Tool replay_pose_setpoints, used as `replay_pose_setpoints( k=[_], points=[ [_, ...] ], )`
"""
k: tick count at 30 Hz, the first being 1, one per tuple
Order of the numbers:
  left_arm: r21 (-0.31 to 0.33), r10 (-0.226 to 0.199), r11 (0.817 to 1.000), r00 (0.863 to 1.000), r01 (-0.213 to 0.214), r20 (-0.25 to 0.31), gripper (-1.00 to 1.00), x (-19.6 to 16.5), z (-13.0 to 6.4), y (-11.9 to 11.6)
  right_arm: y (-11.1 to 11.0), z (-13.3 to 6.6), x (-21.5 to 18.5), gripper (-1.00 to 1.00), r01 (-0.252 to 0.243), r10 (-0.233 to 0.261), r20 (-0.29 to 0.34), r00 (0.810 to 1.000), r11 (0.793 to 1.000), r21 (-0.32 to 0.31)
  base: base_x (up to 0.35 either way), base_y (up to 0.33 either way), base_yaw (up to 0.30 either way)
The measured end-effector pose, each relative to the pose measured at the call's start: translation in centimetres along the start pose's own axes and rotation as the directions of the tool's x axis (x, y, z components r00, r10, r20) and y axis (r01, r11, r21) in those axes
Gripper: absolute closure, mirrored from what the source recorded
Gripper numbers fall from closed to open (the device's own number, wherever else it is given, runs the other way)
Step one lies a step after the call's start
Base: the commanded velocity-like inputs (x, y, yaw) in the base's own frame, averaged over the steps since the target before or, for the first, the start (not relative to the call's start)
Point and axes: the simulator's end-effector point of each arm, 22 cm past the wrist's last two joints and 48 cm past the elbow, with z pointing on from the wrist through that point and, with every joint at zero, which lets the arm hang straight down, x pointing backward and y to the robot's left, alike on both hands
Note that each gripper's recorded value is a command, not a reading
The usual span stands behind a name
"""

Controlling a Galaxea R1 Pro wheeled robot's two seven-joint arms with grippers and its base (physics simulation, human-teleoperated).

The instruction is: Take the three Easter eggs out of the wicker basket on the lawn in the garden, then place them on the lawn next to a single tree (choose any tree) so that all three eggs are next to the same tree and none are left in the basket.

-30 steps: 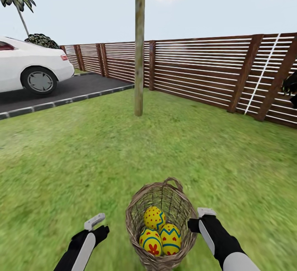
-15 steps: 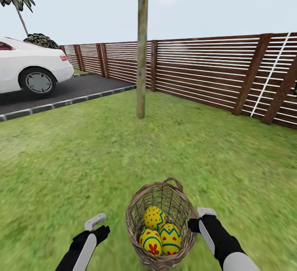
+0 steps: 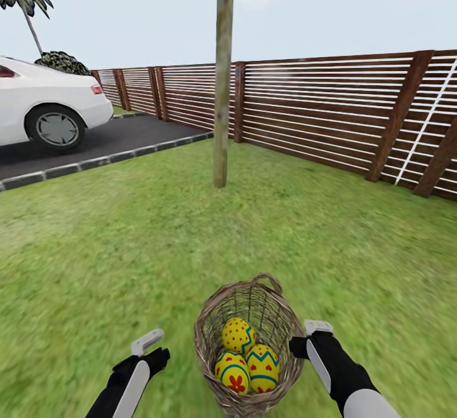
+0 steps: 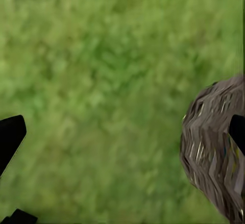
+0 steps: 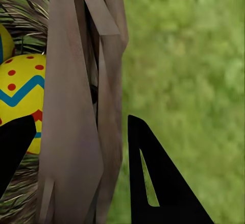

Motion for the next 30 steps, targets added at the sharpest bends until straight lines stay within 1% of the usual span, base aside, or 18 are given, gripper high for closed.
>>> replay_pose_setpoints(
  k=[4,30],
  points=[
    [0.004,0.009,1.0,1.0,-0.009,0.0,-1.0,0.12,-0.05,-0.31,0.02,0.0,0.0,1.0,0.0,0.0,0.0,1.0,1.0,-0.001,0.318,0.135,0.0],
    [0.005,0.011,1.0,1.0,-0.011,-0.001,-1.0,0.16,-0.06,-0.41,-0.12,0.01,-0.01,1.0,-0.001,0.001,0.0,1.0,1.0,0.002,0.32,0.126,0.0]
  ],
)
